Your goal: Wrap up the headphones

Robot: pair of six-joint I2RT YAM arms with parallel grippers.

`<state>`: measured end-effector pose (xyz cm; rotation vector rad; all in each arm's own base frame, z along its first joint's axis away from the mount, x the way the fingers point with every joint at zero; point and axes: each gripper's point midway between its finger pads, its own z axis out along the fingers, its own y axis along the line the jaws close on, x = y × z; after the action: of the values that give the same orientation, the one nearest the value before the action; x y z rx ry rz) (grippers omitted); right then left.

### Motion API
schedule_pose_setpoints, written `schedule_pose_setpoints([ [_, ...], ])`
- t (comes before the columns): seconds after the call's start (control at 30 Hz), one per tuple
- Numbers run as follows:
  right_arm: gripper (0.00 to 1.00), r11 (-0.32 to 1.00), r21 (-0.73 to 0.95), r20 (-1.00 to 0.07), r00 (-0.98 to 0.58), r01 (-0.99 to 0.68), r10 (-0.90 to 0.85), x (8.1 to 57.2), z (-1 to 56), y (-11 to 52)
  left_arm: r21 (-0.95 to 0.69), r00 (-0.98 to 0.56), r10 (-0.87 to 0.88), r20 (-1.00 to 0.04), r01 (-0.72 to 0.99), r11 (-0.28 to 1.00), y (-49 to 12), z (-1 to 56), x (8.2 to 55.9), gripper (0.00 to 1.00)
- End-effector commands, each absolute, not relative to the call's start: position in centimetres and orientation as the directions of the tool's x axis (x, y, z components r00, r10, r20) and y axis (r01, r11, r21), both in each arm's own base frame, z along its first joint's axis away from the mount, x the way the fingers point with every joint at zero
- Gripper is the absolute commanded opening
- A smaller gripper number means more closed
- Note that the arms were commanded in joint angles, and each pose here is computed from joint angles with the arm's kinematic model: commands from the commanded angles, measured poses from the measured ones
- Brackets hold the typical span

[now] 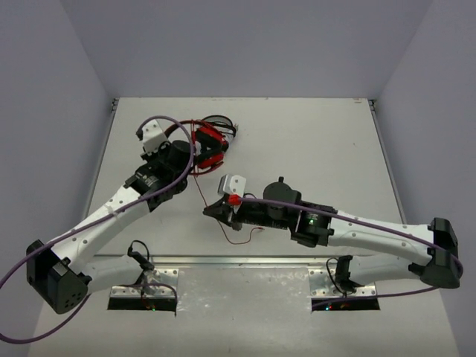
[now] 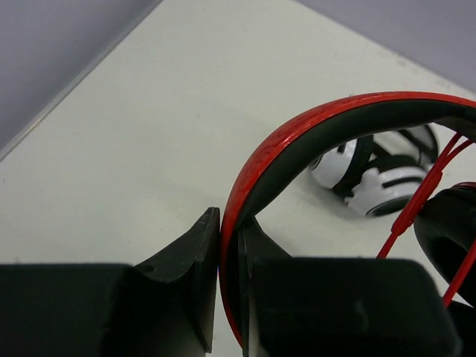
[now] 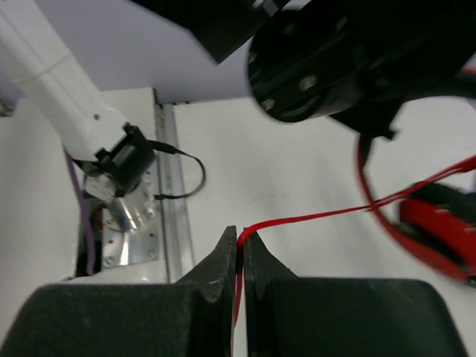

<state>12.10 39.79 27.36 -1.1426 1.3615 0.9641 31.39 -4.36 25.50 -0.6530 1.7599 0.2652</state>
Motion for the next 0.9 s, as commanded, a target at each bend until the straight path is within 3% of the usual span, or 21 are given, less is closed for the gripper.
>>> schedule_pose_setpoints([
  [0.0, 0.01, 0.287, -0.243, -0.948, 0.164, -0.927, -0.273, 14.3, 28.9, 37.1, -0.368, -0.042, -0.445, -0.895, -0.494, 0.788, -5.8, 25.5, 31.4, 0.0],
  [0.23, 0.01, 0.333, -0.434, -0.85, 0.257, -0.837, -0.46, 18.8, 30.6, 34.8, -0.267, -0.188, -0.355, -0.916, -0.377, 0.887, -8.1, 19.0, 29.1, 0.0],
  [0.6, 0.01, 0.392, -0.617, -0.707, 0.262, -0.683, -0.657, 26.7, 31.4, 31.1, -0.224, -0.331, -0.217, -0.918, -0.017, 0.975, -14.3, 17.3, 26.9, 0.0],
  [0.87, 0.01, 0.463, -0.634, -0.682, 0.165, -0.619, -0.713, 32.1, 31.4, 26.5, -0.202, -0.404, -0.159, -0.901, 0.067, 0.977, -16.2, 17.7, 25.4, 0.0],
])
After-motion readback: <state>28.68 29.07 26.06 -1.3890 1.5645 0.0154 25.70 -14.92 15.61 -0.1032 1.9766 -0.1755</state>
